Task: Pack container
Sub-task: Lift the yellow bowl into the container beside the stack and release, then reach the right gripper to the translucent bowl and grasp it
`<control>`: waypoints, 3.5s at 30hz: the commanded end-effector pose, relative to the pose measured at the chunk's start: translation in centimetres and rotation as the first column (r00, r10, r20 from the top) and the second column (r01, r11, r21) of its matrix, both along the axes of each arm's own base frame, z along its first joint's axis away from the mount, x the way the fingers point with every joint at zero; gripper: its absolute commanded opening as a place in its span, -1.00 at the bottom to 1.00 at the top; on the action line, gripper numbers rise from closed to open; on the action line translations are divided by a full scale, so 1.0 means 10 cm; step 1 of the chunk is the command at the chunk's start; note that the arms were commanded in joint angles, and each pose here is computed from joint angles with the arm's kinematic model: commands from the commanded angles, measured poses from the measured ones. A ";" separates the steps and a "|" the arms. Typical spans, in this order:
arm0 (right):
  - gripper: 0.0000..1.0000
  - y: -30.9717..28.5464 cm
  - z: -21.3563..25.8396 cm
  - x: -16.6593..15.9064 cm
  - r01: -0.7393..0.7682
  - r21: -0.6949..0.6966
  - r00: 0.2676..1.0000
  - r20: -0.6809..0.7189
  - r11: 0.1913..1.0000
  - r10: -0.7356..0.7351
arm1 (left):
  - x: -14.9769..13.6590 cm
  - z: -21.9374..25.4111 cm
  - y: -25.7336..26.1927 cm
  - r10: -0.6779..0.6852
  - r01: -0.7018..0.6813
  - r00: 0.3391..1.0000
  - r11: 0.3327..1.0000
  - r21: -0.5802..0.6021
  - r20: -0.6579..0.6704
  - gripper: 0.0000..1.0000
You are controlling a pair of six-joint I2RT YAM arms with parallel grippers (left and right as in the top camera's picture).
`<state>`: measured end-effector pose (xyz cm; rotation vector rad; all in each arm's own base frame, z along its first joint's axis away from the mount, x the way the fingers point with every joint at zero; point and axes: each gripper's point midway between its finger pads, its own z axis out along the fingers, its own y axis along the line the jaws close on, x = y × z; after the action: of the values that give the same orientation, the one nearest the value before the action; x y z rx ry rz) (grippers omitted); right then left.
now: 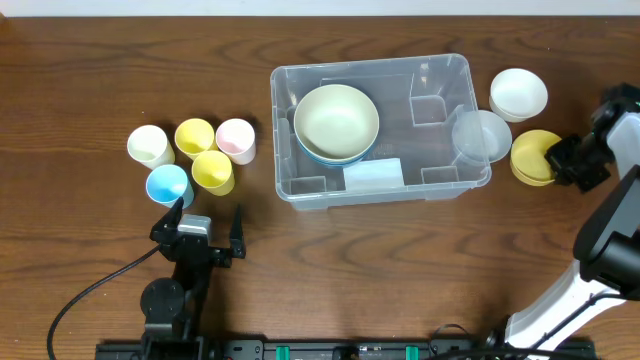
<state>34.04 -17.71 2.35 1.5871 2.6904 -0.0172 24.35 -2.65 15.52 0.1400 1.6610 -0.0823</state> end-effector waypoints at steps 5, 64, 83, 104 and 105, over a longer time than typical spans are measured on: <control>-0.98 -0.46 0.80 -0.14 0.094 -0.118 0.993 0.085 0.989 -0.084 | -0.01 -0.15 -0.02 -0.013 0.013 0.999 1.000 0.009 -0.045 0.96; 0.98 2.40 0.54 1.23 -0.658 -0.176 0.711 0.177 0.732 0.681 | -0.01 -0.15 -0.02 -0.013 0.013 0.999 1.000 0.009 -0.045 0.96; 0.98 0.91 2.61 0.94 -0.258 -0.375 0.808 0.422 0.891 0.412 | -0.01 -0.15 -0.02 -0.013 0.013 0.999 1.000 0.009 -0.046 0.96; 0.91 0.77 0.18 0.61 -0.363 -0.009 0.931 0.043 0.932 0.363 | -0.01 -0.15 -0.02 -0.013 0.013 0.999 1.000 0.009 -0.045 0.96; 0.90 0.77 0.15 0.61 -0.362 -0.009 0.931 0.043 0.932 0.362 | -0.01 -0.15 -0.02 -0.013 0.013 0.999 1.000 0.009 -0.045 0.96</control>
<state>40.85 -10.17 4.86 1.0694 2.8668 0.0168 24.35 -2.65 15.52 0.1400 1.6610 -0.0823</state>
